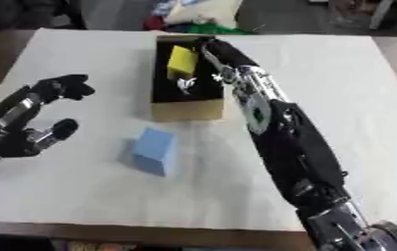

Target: Pick up objects on the table and place them in the box.

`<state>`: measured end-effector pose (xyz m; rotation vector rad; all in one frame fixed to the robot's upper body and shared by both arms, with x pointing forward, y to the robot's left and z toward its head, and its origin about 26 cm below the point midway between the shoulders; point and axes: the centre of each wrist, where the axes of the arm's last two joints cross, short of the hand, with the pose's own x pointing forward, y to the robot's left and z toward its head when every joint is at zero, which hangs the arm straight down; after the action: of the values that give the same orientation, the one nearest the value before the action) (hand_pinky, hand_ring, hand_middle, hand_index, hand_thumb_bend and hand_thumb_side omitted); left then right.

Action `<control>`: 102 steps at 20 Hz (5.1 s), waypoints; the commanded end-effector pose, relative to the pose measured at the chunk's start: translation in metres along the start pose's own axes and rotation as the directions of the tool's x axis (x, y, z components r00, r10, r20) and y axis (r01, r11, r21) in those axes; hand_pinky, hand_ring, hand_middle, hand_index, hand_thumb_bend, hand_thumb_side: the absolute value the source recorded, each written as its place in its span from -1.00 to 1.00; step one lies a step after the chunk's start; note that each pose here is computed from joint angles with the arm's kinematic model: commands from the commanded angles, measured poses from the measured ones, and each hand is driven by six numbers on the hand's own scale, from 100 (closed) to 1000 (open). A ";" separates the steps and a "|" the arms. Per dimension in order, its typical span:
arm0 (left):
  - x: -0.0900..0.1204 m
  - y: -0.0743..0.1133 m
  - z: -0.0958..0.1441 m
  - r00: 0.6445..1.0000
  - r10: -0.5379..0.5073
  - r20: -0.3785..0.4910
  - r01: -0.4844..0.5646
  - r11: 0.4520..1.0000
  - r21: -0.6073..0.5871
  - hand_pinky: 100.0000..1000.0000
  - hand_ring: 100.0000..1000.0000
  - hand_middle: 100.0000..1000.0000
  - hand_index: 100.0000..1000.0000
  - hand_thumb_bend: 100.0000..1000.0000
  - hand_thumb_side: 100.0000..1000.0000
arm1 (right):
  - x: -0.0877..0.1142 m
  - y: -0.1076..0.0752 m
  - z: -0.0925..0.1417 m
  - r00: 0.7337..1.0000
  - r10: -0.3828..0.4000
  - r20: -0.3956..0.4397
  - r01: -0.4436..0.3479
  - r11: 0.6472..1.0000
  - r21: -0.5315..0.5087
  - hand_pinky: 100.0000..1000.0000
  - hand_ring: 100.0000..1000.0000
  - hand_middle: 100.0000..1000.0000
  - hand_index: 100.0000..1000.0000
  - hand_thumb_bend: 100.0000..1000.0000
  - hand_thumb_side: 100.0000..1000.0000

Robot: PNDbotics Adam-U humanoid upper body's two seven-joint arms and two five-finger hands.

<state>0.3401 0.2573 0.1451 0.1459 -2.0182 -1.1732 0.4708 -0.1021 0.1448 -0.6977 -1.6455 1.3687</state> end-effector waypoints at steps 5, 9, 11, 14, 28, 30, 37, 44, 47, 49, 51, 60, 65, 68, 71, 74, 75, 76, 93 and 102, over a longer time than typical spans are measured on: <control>0.005 0.007 -0.003 1.000 -0.018 0.023 0.018 1.000 0.002 0.63 0.64 0.48 0.90 -0.24 0.56 | 0.011 0.012 -0.008 0.991 0.136 -0.009 -0.137 0.989 -0.048 0.78 0.78 0.83 0.93 -0.46 0.18; 0.005 0.007 -0.003 1.000 -0.018 0.021 0.018 1.000 0.001 0.63 0.64 0.48 0.90 -0.24 0.56 | 0.012 0.012 -0.008 0.979 0.203 -0.009 -0.203 0.978 -0.047 0.79 0.80 0.85 0.98 -0.31 0.25; 0.004 0.007 -0.002 1.000 -0.018 0.019 0.018 1.000 0.002 0.63 0.64 0.48 0.90 -0.24 0.56 | 0.013 0.011 -0.008 0.973 0.230 -0.010 -0.231 0.972 -0.046 0.80 0.81 0.86 1.00 -0.20 0.31; 0.004 0.007 -0.002 1.000 -0.019 0.018 0.019 1.000 0.002 0.63 0.64 0.48 0.90 -0.24 0.56 | 0.013 0.007 -0.008 0.962 0.273 -0.015 -0.274 0.960 -0.060 0.79 0.81 0.86 1.00 0.00 0.45; 0.001 0.011 0.003 0.999 -0.032 -0.006 0.032 0.999 0.013 0.63 0.65 0.49 0.90 -0.24 0.57 | 0.000 -0.044 0.014 0.959 0.283 0.012 -0.259 0.895 -0.362 0.66 0.70 0.75 0.96 -0.06 0.50; 0.001 0.012 0.003 0.999 -0.039 -0.008 0.039 0.999 0.014 0.63 0.64 0.49 0.90 -0.24 0.57 | -0.010 -0.050 0.025 0.960 0.279 0.024 -0.245 0.876 -0.415 0.62 0.65 0.71 0.92 -0.12 0.46; 0.004 0.020 0.001 0.997 -0.080 0.004 0.080 0.997 -0.019 0.62 0.64 0.48 0.90 -0.18 0.51 | -0.041 -0.047 0.070 0.965 0.262 0.027 -0.208 0.819 -0.535 0.59 0.62 0.68 0.90 -0.24 0.42; 0.009 0.027 -0.006 0.991 -0.128 0.036 0.132 0.984 -0.122 0.58 0.60 0.42 0.91 -0.09 0.44 | -0.066 -0.024 0.118 0.974 0.221 0.038 -0.175 0.855 -0.488 0.60 0.64 0.71 0.91 -0.29 0.44; 0.009 0.027 -0.009 0.991 -0.129 0.040 0.134 0.975 -0.175 0.56 0.58 0.42 0.93 -0.07 0.43 | -0.072 -0.019 0.131 0.984 0.175 0.028 -0.141 0.870 -0.472 0.59 0.64 0.70 0.91 -0.30 0.45; 0.010 0.027 -0.010 0.991 -0.128 0.042 0.133 0.971 -0.197 0.56 0.58 0.42 0.93 -0.07 0.43 | -0.073 -0.019 0.136 0.989 0.145 0.031 -0.114 0.878 -0.466 0.59 0.64 0.70 0.91 -0.30 0.45; 0.010 0.028 -0.011 0.991 -0.129 0.044 0.136 0.969 -0.206 0.56 0.59 0.43 0.91 -0.05 0.45 | -0.073 -0.021 0.138 0.993 0.115 0.037 -0.085 0.884 -0.461 0.59 0.63 0.70 0.91 -0.31 0.46; 0.009 0.016 -0.023 0.987 -0.145 0.067 0.160 0.912 -0.377 0.59 0.62 0.47 0.85 -0.06 0.51 | -0.078 -0.019 0.148 0.998 -0.021 0.062 0.046 0.903 -0.428 0.59 0.63 0.70 0.91 -0.33 0.47; 0.007 0.009 -0.028 0.987 -0.145 0.071 0.162 0.892 -0.422 0.60 0.62 0.48 0.88 -0.06 0.54 | -0.078 -0.024 0.151 0.992 -0.094 0.090 0.123 0.902 -0.414 0.59 0.63 0.70 0.91 -0.33 0.48; 0.006 0.005 -0.032 0.986 -0.147 0.073 0.164 0.876 -0.454 0.60 0.62 0.49 0.89 -0.05 0.55 | -0.079 -0.026 0.153 0.985 -0.137 0.107 0.169 0.899 -0.404 0.59 0.63 0.70 0.91 -0.33 0.48; 0.005 0.001 -0.034 0.986 -0.151 0.072 0.167 0.864 -0.475 0.61 0.63 0.49 0.90 -0.05 0.56 | -0.080 -0.029 0.154 0.976 -0.179 0.124 0.213 0.893 -0.395 0.59 0.63 0.70 0.91 -0.34 0.48; 0.004 -0.002 -0.036 0.986 -0.153 0.069 0.167 0.859 -0.484 0.61 0.64 0.50 0.90 -0.05 0.56 | -0.081 -0.031 0.155 0.967 -0.216 0.137 0.253 0.887 -0.387 0.59 0.63 0.70 0.91 -0.34 0.48; 0.003 -0.004 -0.037 0.986 -0.154 0.067 0.167 0.859 -0.484 0.62 0.64 0.51 0.91 -0.05 0.56 | -0.081 -0.031 0.156 0.964 -0.226 0.141 0.264 0.885 -0.383 0.59 0.63 0.70 0.91 -0.35 0.48; 0.003 -0.005 -0.038 0.986 -0.156 0.064 0.167 0.860 -0.481 0.62 0.64 0.51 0.91 -0.05 0.56 | -0.081 -0.032 0.156 0.962 -0.233 0.143 0.271 0.884 -0.381 0.59 0.63 0.70 0.91 -0.35 0.48; 0.016 0.004 -0.040 0.977 -0.197 0.081 0.213 0.898 -0.386 0.66 0.68 0.55 0.92 -0.04 0.57 | -0.082 -0.030 0.157 0.959 -0.248 0.138 0.283 0.884 -0.373 0.59 0.63 0.69 0.91 -0.38 0.49; 0.026 0.014 -0.039 0.973 -0.203 0.112 0.230 0.902 -0.364 0.66 0.68 0.56 0.93 -0.03 0.59 | -0.082 -0.030 0.157 0.959 -0.250 0.135 0.282 0.885 -0.370 0.59 0.63 0.69 0.91 -0.39 0.50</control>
<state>0.3534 0.2212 0.1668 0.1021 -1.8051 -1.6961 0.3753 -0.2495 0.1366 -0.5910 -2.0034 0.8813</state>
